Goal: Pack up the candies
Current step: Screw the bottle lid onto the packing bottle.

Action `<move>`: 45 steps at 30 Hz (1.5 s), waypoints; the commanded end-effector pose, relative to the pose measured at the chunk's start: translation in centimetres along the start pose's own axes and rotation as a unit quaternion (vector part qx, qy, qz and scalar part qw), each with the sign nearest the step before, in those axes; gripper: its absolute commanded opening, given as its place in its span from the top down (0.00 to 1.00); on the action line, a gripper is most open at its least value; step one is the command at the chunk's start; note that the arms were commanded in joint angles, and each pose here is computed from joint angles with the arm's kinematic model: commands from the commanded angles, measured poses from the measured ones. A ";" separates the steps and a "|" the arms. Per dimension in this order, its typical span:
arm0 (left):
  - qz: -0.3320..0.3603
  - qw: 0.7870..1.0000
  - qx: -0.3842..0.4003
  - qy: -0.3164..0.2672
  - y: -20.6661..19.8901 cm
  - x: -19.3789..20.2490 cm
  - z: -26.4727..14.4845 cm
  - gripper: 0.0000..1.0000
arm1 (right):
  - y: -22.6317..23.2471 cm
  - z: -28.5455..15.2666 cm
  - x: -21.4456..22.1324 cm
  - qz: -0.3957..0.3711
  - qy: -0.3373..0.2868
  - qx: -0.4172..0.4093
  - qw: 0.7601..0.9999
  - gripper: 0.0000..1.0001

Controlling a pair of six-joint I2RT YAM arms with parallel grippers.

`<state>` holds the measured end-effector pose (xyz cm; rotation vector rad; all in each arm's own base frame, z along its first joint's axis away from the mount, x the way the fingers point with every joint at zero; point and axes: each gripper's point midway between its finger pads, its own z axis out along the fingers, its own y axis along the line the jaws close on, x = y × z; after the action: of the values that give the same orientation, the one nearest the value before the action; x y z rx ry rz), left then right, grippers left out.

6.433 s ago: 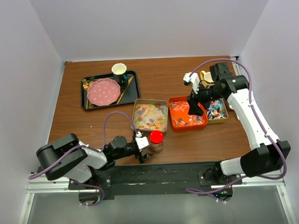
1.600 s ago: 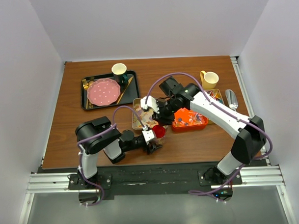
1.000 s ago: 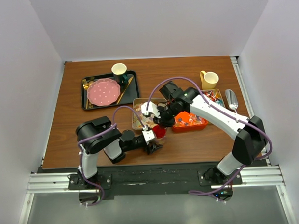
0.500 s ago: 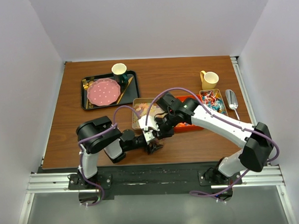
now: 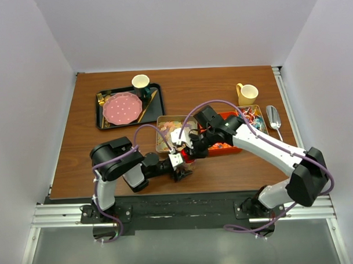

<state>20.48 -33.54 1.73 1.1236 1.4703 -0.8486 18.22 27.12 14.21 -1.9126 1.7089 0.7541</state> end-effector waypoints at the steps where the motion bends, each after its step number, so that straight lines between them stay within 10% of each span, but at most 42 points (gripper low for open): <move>1: -0.013 0.999 -0.012 0.029 0.4 2.0 -0.2 1.00 | 2.4 0.0 8.3 0.057 0.149 -0.011 0.987 0.77; 10: -0.011 0.999 0.000 0.031 -0.1 2.2 -0.1 1.00 | -0.6 -4.6 2.3 -0.002 0.067 0.032 0.997 0.27; 45: -0.011 0.999 0.000 0.038 0.0 2.4 -0.1 1.00 | 0.6 -2.1 1.3 -0.067 0.088 -0.115 0.987 0.14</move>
<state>20.51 -33.95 1.82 1.1315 1.4591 -0.8617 19.43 25.50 14.12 -2.2787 1.6352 0.7631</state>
